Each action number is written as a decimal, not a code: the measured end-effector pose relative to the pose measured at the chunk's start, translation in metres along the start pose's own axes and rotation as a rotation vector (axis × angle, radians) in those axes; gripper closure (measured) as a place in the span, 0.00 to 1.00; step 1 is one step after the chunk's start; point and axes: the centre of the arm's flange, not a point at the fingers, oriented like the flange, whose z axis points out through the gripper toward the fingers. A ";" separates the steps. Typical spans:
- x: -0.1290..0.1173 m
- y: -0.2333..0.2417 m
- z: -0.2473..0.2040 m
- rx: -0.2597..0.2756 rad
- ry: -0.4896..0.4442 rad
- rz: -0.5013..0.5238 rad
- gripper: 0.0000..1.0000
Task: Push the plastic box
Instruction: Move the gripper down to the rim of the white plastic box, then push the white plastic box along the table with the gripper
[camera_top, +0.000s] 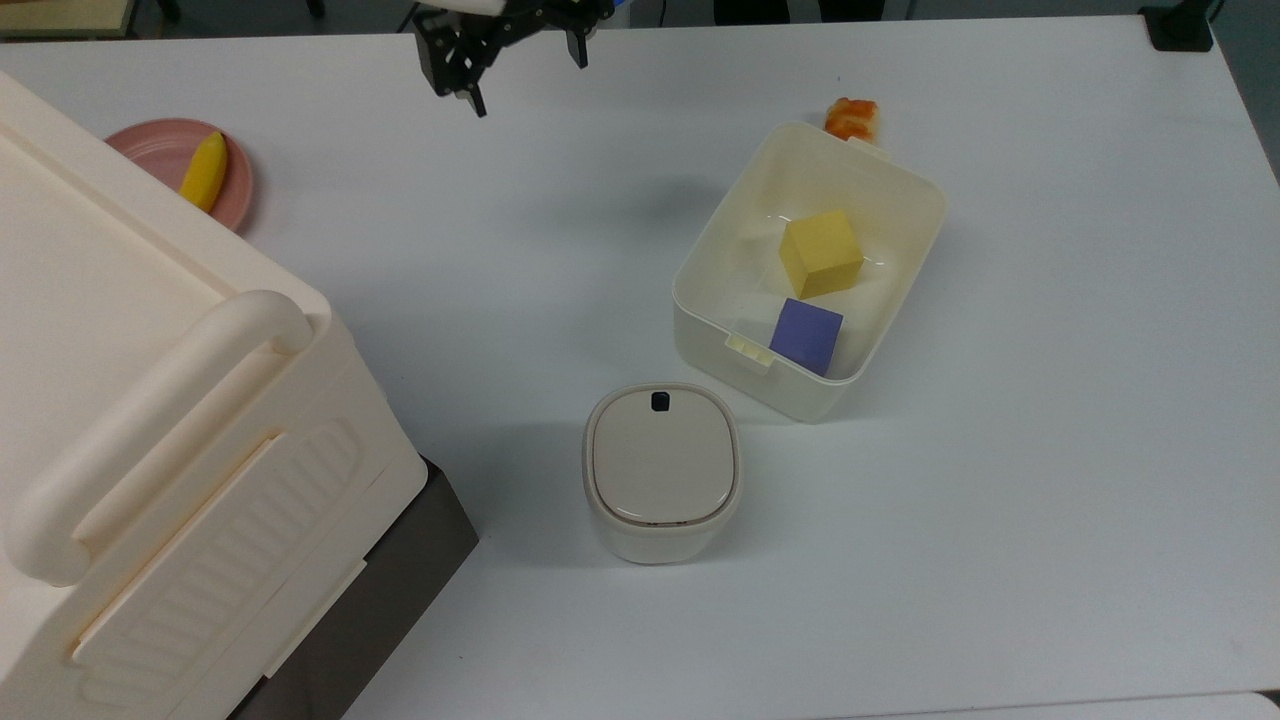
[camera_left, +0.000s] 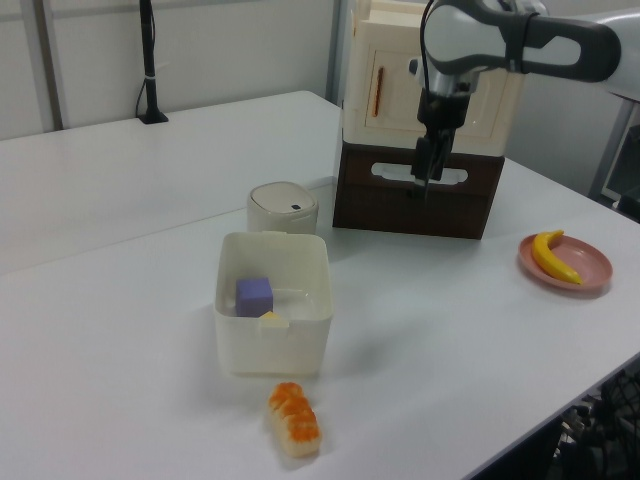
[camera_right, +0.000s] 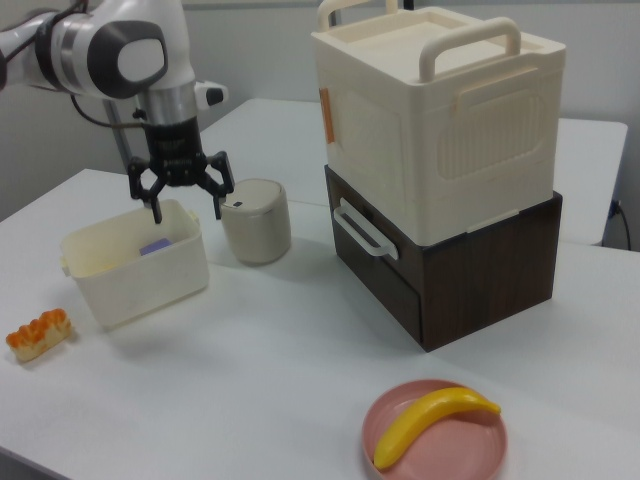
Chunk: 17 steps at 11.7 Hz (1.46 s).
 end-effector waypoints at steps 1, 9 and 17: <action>0.002 -0.006 0.012 0.000 -0.035 -0.106 0.00; 0.064 -0.108 0.141 -0.021 -0.320 -0.438 0.00; 0.094 -0.122 0.175 -0.094 -0.293 -0.361 0.00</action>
